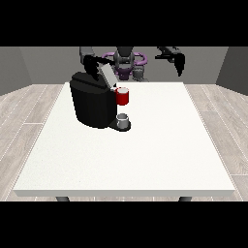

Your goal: Insert the coffee pod into the coffee machine and close the lid

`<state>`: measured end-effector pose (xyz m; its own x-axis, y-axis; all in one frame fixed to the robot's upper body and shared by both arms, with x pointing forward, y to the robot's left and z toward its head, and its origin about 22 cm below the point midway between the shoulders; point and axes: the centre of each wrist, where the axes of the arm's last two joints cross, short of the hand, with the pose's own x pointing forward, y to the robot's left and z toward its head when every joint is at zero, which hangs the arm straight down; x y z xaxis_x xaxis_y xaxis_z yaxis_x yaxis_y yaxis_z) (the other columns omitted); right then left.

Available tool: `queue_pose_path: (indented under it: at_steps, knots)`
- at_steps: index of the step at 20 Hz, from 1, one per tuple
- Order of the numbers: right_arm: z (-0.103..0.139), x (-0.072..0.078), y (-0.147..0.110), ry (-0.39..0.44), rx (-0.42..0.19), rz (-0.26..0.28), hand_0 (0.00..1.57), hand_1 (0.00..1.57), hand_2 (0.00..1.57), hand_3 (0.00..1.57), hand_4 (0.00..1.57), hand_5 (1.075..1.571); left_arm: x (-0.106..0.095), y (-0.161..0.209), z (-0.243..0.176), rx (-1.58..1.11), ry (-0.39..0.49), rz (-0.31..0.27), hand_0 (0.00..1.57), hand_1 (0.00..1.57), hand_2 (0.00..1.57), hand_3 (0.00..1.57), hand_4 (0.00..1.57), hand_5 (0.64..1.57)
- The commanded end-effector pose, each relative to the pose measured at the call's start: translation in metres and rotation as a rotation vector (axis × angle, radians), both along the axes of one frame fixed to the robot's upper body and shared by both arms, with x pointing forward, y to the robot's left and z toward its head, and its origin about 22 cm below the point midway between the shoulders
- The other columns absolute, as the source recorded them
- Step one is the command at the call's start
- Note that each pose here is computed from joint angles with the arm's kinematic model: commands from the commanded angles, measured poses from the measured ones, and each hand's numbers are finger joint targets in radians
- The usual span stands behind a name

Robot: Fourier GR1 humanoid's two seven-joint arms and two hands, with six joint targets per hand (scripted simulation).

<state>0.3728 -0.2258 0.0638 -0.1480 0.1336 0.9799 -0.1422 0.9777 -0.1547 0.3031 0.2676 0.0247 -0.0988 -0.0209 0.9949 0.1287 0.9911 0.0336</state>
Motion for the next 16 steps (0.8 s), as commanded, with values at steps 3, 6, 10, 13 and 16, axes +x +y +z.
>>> queue_pose_path:
  at_steps: [3, 6, 10, 13, 16]
  knots:
    - [0.014, 0.016, 0.007, -0.044, -0.009, 0.027, 0.00, 0.00, 0.00, 0.00, 0.00, 1.571, 0.007, 0.006, 0.007, 0.016, -0.039, 0.022, 0.00, 0.00, 0.00, 0.00, 0.00, 1.571]
    - [0.025, 0.023, 0.002, -0.007, -0.028, 0.041, 0.00, 0.00, 0.00, 0.00, 0.00, 1.571, 0.007, 0.001, 0.013, 0.031, -0.034, 0.010, 0.00, 0.00, 0.00, 0.00, 0.00, 1.571]
    - [0.003, 0.015, 0.031, -0.015, -0.023, 0.039, 0.00, 0.00, 0.00, 0.00, 0.00, 1.571, -0.004, 0.000, -0.003, 0.025, -0.006, -0.001, 0.00, 0.00, 0.00, 0.00, 0.00, 1.571]
    - [0.018, 0.024, 0.031, -0.029, -0.034, 0.057, 0.00, 0.00, 0.00, 0.00, 0.00, 1.571, 0.002, -0.004, -0.002, 0.016, -0.046, 0.027, 0.00, 0.00, 0.00, 0.00, 0.00, 1.571]
    - [0.006, 0.020, 0.029, -0.051, -0.057, 0.067, 0.00, 0.00, 0.00, 0.00, 0.08, 1.571, -0.001, -0.015, 0.000, 0.000, -0.043, 0.032, 0.00, 0.00, 0.00, 0.00, 0.13, 1.571]
